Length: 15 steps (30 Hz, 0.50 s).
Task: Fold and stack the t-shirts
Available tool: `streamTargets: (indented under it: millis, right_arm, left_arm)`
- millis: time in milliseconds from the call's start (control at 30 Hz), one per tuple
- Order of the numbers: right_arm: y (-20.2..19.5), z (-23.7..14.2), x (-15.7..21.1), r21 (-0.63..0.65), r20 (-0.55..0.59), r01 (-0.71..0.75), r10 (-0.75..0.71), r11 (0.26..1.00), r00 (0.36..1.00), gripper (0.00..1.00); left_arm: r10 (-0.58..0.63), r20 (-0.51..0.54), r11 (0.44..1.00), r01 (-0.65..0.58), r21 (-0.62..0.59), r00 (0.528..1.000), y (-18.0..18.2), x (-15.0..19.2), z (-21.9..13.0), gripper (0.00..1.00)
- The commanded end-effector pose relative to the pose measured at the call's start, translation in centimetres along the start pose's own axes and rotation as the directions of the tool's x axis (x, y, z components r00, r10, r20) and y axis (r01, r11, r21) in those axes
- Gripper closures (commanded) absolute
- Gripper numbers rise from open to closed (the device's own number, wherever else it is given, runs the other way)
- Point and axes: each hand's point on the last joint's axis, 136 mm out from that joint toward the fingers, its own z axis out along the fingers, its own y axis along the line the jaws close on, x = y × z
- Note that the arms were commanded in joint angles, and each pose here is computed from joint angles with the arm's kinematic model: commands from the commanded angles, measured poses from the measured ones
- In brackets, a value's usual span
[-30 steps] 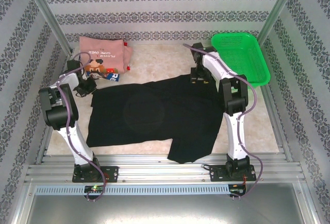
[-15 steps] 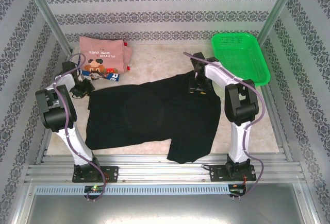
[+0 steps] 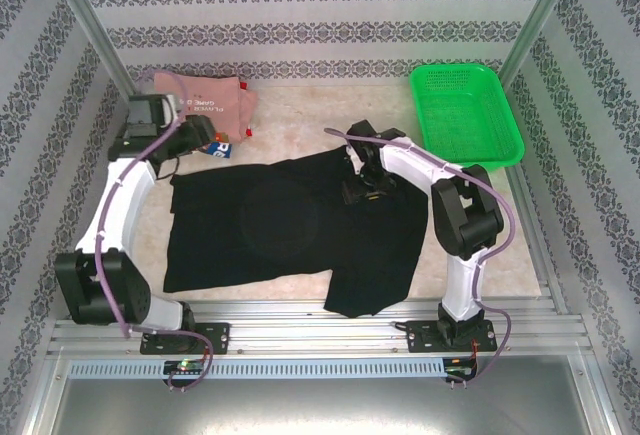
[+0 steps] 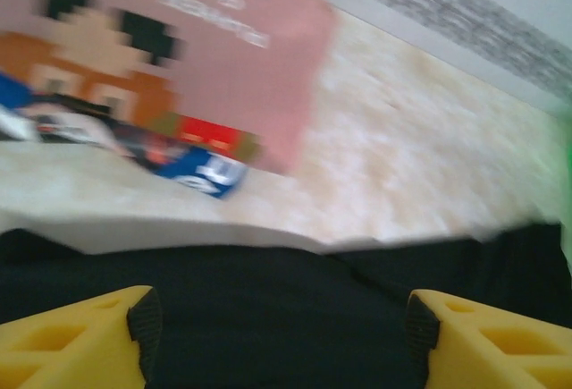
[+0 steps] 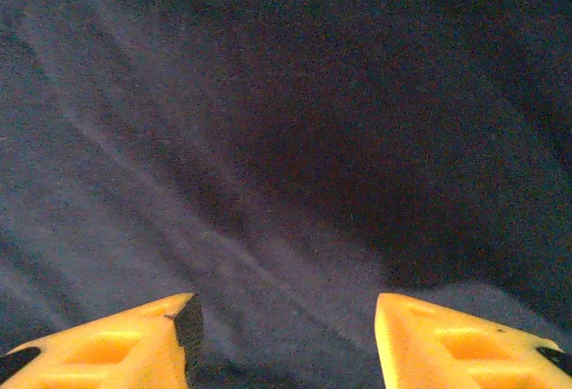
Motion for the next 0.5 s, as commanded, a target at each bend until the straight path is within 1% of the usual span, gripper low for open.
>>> streamTargets:
  millis: [0,33,100,133,200,300,400,467]
  right_arm:
    - [-0.4,1.4,0.4,0.064,-0.042,0.097,-0.094,0.993,0.995,0.45]
    - [-0.3,1.5,0.4,0.066,-0.047,0.108,-0.105,0.992,0.993,0.45]
    - [0.2,1.7,0.6,0.058,-0.048,0.123,-0.121,0.991,0.992,0.45]
    - [0.2,1.9,0.8,0.065,-0.051,0.134,-0.13,0.989,0.99,0.45]
    - [0.0,2.4,1.0,0.09,-0.067,0.148,-0.142,0.985,0.988,0.45]
    - [-0.8,3.2,0.9,0.133,-0.083,0.155,-0.145,0.979,0.986,0.46]
    - [-1.7,3.7,0.6,0.186,-0.097,0.162,-0.146,0.969,0.985,0.49]
    - [-2.2,3.7,0.4,0.21,-0.094,0.159,-0.142,0.965,0.985,0.56]
  left_arm:
    - [0.112,0.019,0.993,-0.113,0.043,0.994,-3.7,1.9,-1.3,0.18]
    - [0.125,0.03,0.991,-0.127,0.047,0.992,-4.5,2.3,-1.8,0.17]
    - [0.116,0.051,0.989,-0.12,0.084,0.992,-5.7,2.8,-2.9,0.15]
    - [0.124,0.06,0.986,-0.129,0.102,0.99,-6.4,3.0,-3.4,0.09]
    - [0.174,0.071,0.977,-0.181,0.115,0.982,-7.7,3.8,-4.2,0.06]
    - [0.256,0.093,0.956,-0.266,0.125,0.962,-9.2,4.8,-5.4,0.04]
    - [0.309,0.12,0.931,-0.326,0.165,0.944,-10.7,5.5,-6.7,0.01]
    - [0.327,0.137,0.92,-0.348,0.182,0.935,-11.3,5.7,-7.7,0.0]
